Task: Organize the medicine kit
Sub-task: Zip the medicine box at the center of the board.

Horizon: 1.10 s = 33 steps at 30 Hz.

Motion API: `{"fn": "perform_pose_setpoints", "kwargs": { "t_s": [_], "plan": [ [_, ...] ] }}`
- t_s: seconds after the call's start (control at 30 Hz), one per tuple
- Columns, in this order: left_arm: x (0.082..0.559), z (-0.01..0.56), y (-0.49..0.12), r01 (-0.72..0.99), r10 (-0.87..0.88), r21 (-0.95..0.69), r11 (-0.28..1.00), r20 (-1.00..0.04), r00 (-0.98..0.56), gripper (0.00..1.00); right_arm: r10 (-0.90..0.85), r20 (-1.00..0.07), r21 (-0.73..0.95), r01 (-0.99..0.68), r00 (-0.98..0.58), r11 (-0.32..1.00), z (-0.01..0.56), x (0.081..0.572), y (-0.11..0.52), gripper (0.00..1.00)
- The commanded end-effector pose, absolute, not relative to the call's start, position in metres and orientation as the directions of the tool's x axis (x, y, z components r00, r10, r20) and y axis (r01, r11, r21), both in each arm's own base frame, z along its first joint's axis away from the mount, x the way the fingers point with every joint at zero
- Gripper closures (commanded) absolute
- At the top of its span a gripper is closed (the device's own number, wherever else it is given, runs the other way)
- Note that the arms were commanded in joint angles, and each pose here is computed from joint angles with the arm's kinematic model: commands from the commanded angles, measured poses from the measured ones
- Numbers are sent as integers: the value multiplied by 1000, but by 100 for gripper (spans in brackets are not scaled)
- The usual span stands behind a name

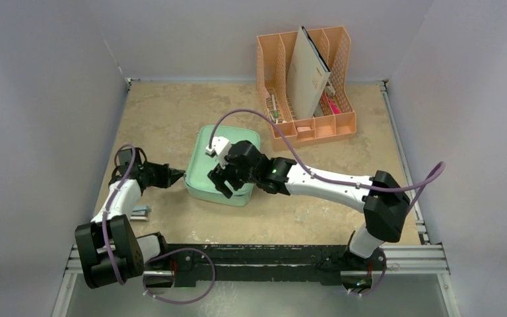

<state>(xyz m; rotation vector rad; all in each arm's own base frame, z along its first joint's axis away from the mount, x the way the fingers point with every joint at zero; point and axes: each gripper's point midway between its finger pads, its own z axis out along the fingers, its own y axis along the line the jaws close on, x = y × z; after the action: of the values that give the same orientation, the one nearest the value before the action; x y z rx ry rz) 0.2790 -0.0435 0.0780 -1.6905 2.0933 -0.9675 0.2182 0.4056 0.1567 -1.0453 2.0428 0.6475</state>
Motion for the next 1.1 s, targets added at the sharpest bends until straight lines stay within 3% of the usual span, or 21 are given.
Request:
{"fn": "perform_pose_setpoints", "kwargs": {
  "t_s": [0.0,0.27,0.47,0.73,1.07],
  "plan": [
    [272,78,-46,-766,-942,-637,87,197,-271,100,-560,-825,-146,-932,-70,332,175,216,435,21],
    [272,80,-50,-741,-932,-663,107,193,-307,100,-616,-788,-248,-928,26,278,152,222,466,16],
    [269,83,-50,-727,-931,-679,103,192,-311,100,-652,-757,-316,-895,38,315,129,234,474,13],
    [272,93,-35,-665,-939,-721,195,59,-339,100,-667,-741,-408,-837,72,364,118,263,473,19],
    [259,100,-30,-603,-933,-743,290,-79,-351,100,-643,-764,-382,-840,52,385,115,284,473,31]
  ]
}}
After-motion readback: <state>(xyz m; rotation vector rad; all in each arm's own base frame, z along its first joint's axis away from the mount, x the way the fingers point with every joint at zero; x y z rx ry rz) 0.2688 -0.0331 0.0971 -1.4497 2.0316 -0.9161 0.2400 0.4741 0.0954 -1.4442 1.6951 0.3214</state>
